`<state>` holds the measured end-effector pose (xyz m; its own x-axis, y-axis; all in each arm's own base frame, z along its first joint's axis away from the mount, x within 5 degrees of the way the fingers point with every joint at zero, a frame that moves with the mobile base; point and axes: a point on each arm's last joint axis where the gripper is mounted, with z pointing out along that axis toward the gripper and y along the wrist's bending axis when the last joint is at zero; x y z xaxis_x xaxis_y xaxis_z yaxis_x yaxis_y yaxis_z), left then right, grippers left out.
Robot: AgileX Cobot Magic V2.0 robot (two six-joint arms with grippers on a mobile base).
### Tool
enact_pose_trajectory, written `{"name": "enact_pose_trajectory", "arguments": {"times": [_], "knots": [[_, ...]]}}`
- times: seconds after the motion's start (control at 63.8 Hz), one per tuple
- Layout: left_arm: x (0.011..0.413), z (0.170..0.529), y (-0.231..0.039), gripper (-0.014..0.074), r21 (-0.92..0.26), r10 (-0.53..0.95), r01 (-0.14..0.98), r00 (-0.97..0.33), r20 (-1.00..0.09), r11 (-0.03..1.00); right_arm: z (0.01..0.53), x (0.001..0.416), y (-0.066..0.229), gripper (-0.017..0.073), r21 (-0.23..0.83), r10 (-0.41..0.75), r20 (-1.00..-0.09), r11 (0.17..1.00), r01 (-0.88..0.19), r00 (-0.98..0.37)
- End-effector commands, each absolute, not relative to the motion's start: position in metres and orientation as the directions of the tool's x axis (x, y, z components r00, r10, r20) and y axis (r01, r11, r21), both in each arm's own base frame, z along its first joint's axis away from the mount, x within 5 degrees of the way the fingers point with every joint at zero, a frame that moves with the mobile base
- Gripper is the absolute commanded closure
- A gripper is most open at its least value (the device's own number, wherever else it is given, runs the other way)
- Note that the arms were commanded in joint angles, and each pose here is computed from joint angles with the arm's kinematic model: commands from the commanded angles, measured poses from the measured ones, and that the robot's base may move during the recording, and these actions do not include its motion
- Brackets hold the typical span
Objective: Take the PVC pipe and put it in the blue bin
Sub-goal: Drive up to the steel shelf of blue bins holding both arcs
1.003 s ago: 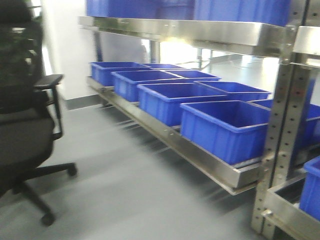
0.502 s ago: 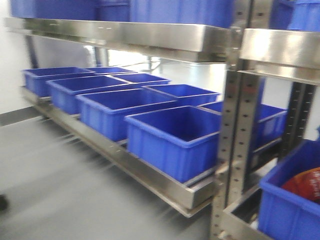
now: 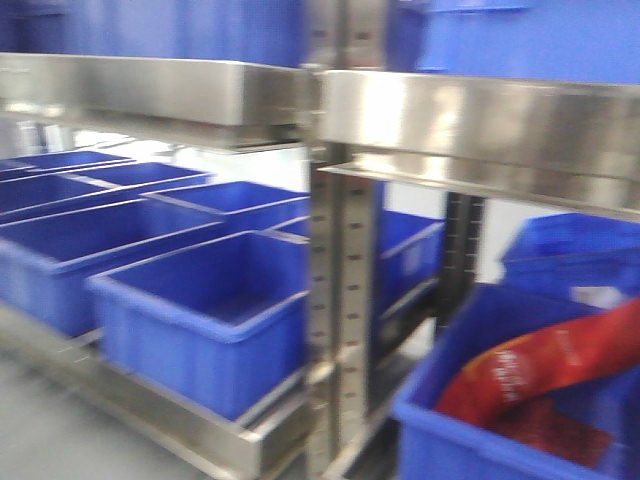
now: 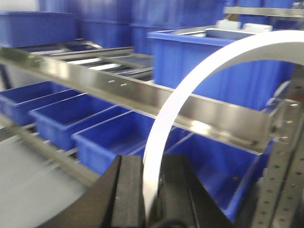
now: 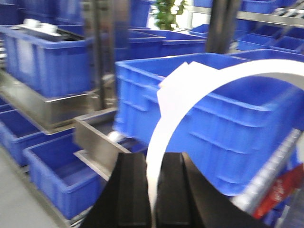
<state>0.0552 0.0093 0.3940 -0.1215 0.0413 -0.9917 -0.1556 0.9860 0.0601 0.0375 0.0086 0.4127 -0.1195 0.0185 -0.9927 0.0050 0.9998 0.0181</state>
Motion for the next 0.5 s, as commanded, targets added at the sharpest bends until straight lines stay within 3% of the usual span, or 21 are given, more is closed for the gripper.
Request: {"name": "enact_pose_trajectory", "arguments": {"times": [0.0,0.486], "knots": [[0.0542,0.3969,0.0091,0.0704,0.051,0.037,-0.158,-0.091,-0.995,0.986,0.4144,0.0371,0.0083,0.0727,0.011,0.012,-0.995,1.0,0.008,-0.097],[0.0542,0.3969,0.0091,0.0704,0.051,0.037,-0.158,-0.091,-0.995,0.986,0.4144,0.0371,0.0083,0.0727,0.011,0.012,-0.995,1.0,0.008,-0.097]]}}
